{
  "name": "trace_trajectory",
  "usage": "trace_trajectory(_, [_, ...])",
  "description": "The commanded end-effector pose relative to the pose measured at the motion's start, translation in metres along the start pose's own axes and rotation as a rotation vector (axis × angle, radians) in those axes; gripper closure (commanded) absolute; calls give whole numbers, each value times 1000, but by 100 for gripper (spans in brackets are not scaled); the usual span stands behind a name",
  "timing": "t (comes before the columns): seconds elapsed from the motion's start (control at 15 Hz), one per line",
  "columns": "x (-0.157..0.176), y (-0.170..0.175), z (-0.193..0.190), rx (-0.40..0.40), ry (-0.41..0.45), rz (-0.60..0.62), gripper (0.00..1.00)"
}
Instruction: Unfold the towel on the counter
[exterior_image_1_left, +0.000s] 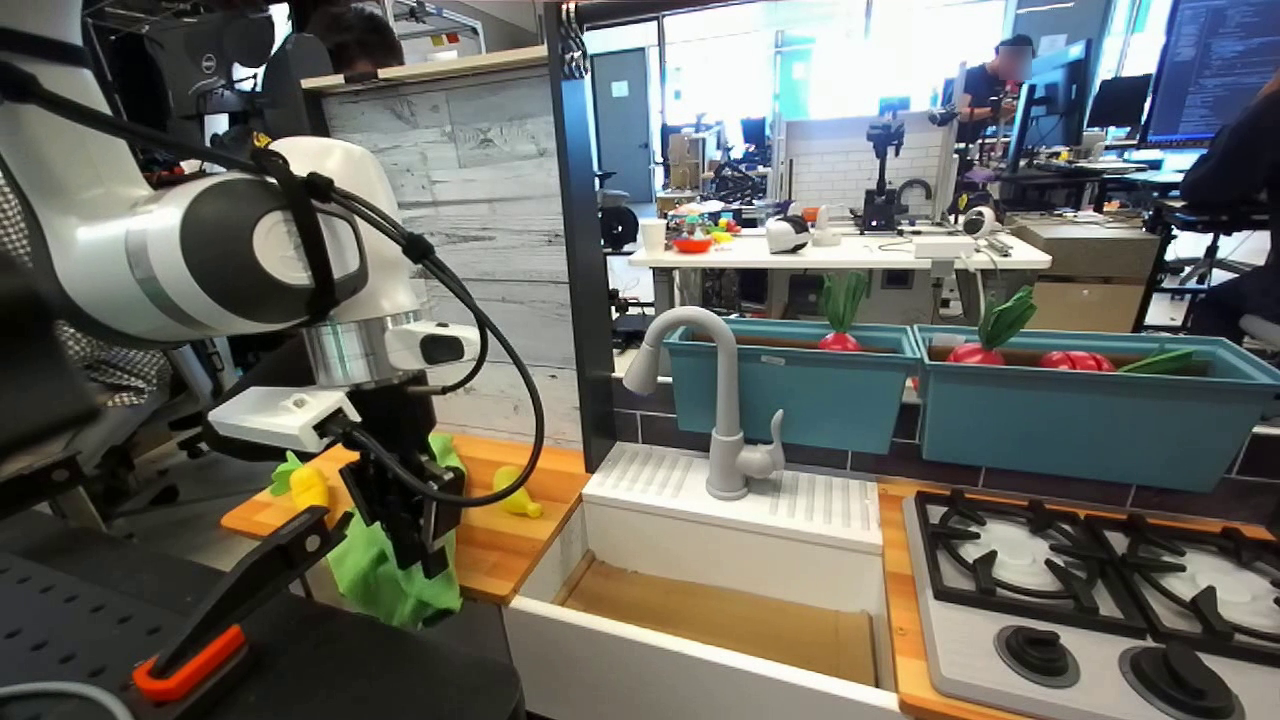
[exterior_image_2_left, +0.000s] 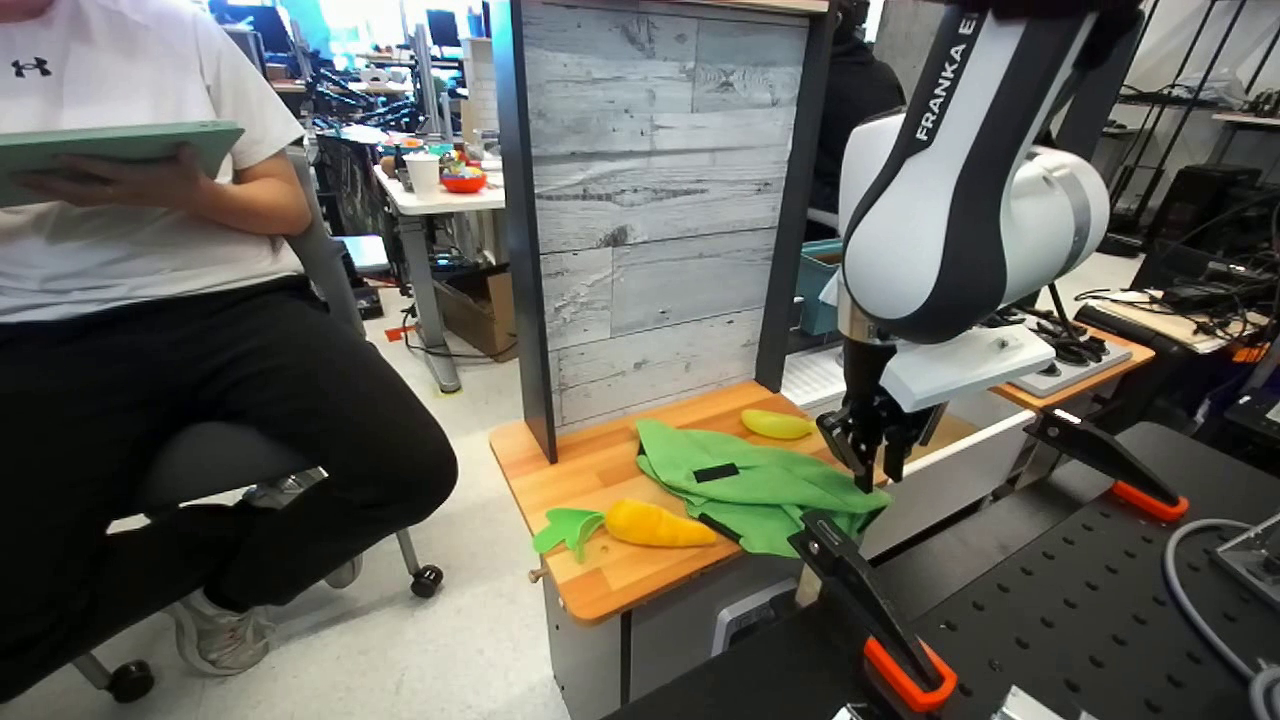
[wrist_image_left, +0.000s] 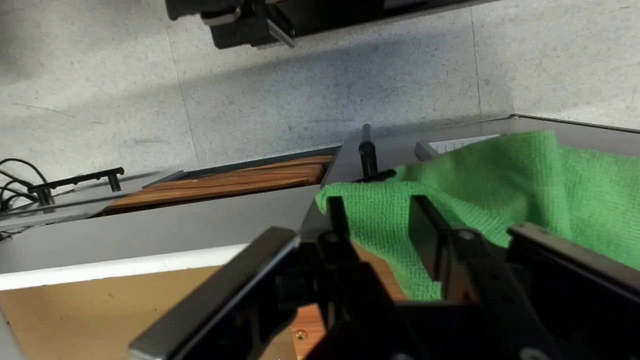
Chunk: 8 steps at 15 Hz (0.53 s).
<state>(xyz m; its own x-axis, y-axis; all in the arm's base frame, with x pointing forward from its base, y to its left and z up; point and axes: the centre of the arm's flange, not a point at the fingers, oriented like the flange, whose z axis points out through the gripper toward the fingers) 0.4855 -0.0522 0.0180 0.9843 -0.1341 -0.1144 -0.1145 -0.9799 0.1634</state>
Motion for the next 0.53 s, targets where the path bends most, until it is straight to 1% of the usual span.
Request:
trace_trajectory(0.0, [8,1,2,3,24,-2,32])
trace_trajectory(0.27, [13,-2,-3,-3,32,-6,2])
trace_trajectory(0.33, [14,-3,-7,-5,34,-6,0])
trace_trajectory(0.47, [14,-6,-18,3,41,-14,0])
